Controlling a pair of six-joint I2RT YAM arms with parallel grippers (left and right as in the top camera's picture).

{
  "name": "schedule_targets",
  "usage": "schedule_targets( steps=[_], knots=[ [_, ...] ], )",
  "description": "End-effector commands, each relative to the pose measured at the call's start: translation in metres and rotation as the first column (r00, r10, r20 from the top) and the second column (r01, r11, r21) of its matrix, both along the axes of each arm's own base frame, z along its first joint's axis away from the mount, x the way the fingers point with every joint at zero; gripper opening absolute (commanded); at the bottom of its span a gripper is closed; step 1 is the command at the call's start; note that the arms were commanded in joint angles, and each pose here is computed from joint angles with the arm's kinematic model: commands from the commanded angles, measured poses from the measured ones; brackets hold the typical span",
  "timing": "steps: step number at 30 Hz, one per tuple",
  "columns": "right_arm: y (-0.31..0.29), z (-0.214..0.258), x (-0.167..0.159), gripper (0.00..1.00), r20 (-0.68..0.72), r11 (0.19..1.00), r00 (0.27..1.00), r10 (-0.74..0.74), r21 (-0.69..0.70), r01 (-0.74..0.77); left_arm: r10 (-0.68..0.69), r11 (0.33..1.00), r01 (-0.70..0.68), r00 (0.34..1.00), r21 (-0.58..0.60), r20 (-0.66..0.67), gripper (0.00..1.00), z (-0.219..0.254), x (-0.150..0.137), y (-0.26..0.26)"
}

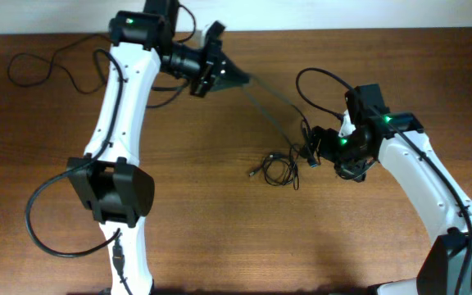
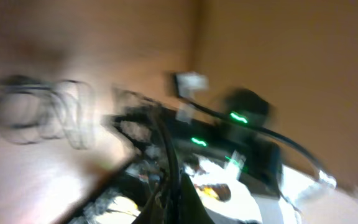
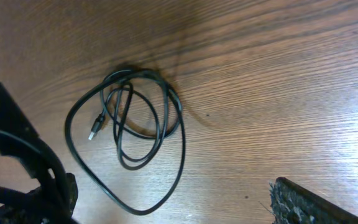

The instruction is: Untangle cables

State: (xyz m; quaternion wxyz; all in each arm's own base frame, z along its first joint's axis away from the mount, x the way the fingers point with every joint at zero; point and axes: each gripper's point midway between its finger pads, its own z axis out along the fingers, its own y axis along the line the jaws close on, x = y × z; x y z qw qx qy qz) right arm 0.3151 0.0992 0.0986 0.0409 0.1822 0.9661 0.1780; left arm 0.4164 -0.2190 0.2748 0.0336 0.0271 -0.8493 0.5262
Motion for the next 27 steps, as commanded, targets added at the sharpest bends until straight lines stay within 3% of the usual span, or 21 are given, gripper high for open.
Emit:
schedule_targets(
  steps=[1,5,9,14,18,21,23,27],
  knots=[
    [-0.042,-0.011,-0.006,0.99,-0.029,0.984,0.997,-0.065,-0.169,0.059,0.144,0.926,-0.157,0.988,0.343,0.061,0.0,-0.042,0.024,0.066],
    [-0.056,-0.012,-0.01,0.99,-0.056,0.977,0.99,-0.126,-0.179,0.114,0.18,0.868,-0.193,0.981,0.456,0.072,0.0,-0.056,0.027,0.091],
    [-0.043,-0.008,-0.009,0.99,-0.07,0.991,0.99,-0.12,-0.062,0.116,0.155,0.863,-0.184,0.983,0.471,0.1,0.0,-0.058,0.029,0.096],
    [-0.008,0.009,0.003,0.99,0.025,0.986,0.999,0.031,0.162,-0.034,0.096,0.855,-0.155,0.985,0.494,0.143,0.0,-0.06,0.029,0.099],
    [-0.008,0.012,0.006,0.98,0.025,0.984,1.0,0.0,0.176,-0.005,0.043,0.849,-0.131,0.983,0.511,0.18,0.0,-0.062,0.029,0.101],
    [-0.006,0.021,0.01,0.99,0.038,0.974,0.999,-0.01,0.226,0.001,0.044,0.778,-0.156,0.98,0.609,0.195,0.0,-0.071,0.033,0.12],
    [-0.002,0.033,0.014,0.99,0.079,0.961,0.997,0.014,0.274,-0.035,0.055,0.729,-0.173,0.979,0.662,0.195,0.0,-0.076,0.034,0.131],
    [0.02,0.079,0.018,0.99,0.239,0.89,0.965,0.11,0.408,-0.202,0.055,0.713,-0.18,0.978,0.678,0.202,0.0,-0.077,0.035,0.135]
  ],
)
